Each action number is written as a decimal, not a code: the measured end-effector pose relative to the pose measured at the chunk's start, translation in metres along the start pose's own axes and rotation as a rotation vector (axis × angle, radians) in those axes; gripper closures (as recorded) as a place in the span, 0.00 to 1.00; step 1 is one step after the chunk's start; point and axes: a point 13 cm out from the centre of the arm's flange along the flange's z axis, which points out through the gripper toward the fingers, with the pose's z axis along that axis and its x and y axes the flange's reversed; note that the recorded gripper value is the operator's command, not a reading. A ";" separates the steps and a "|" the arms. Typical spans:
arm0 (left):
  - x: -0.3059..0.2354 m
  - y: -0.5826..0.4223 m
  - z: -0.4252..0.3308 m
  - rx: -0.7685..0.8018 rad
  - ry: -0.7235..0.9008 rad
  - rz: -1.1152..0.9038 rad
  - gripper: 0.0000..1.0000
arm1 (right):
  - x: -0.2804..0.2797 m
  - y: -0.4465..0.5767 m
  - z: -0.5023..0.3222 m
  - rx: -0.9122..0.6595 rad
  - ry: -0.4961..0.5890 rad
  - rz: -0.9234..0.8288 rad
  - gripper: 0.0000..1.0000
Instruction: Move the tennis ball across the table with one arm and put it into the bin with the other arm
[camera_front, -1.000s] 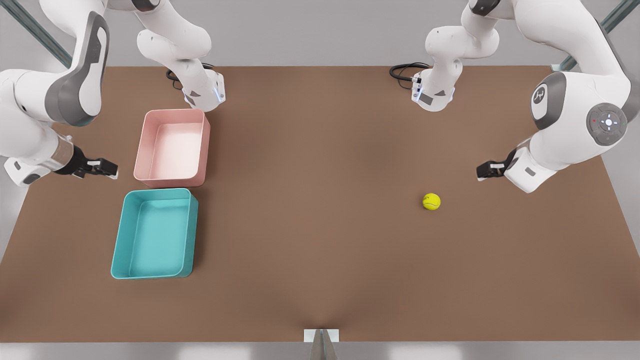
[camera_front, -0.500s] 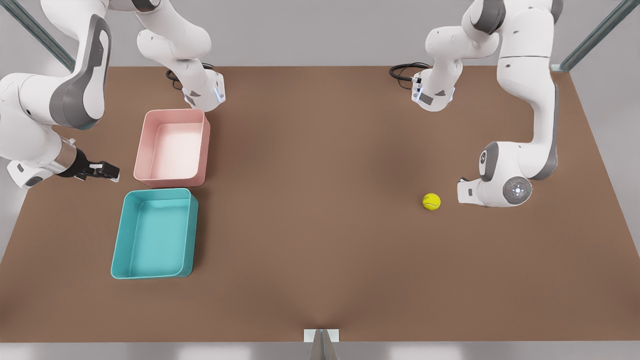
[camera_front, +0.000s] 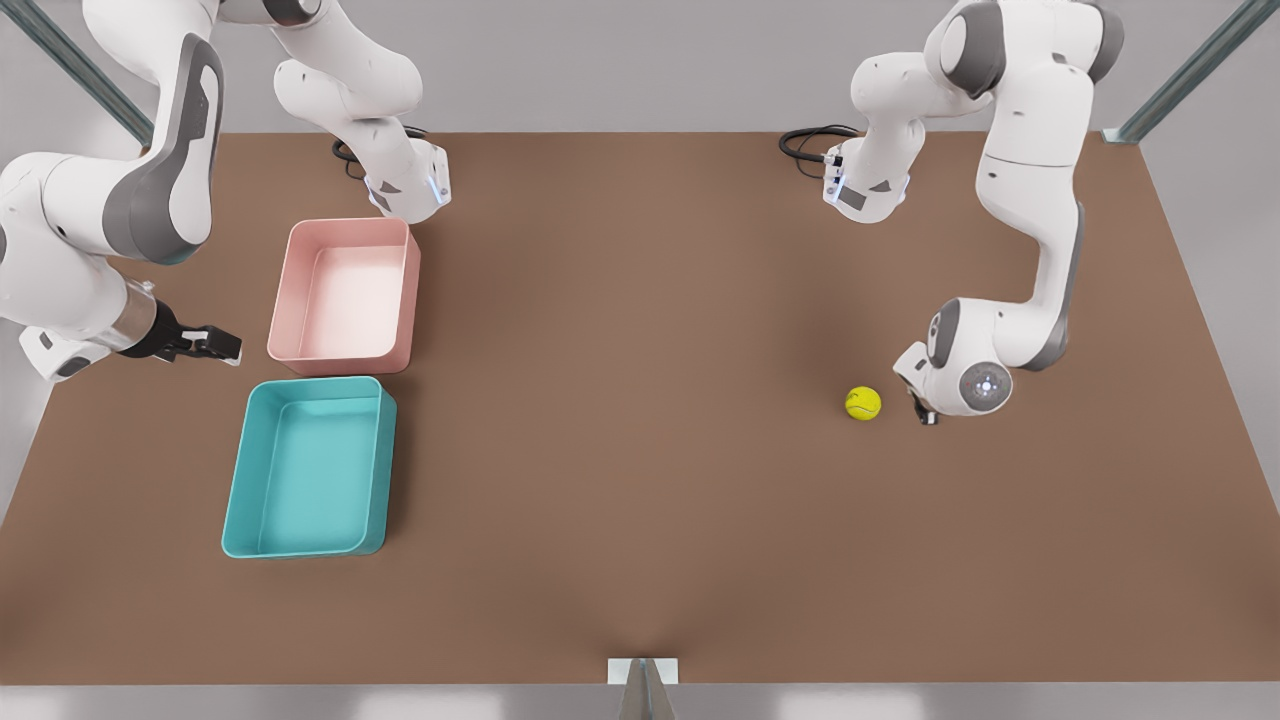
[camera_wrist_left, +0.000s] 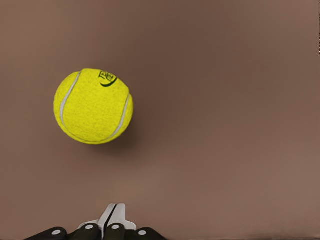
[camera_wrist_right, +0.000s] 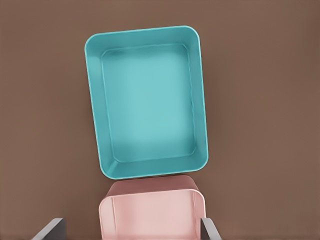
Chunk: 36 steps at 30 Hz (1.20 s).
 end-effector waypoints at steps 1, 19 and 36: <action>0.000 0.000 0.004 -0.004 0.002 0.030 0.79 | 0.000 0.000 0.001 0.000 0.001 -0.001 0.00; -0.058 0.016 0.022 -0.094 0.016 0.246 0.79 | 0.000 -0.001 0.007 0.001 0.011 -0.019 0.00; -0.051 -0.005 -0.376 -0.165 -0.221 -0.844 0.00 | -0.076 0.114 0.097 -0.015 0.076 -0.154 0.00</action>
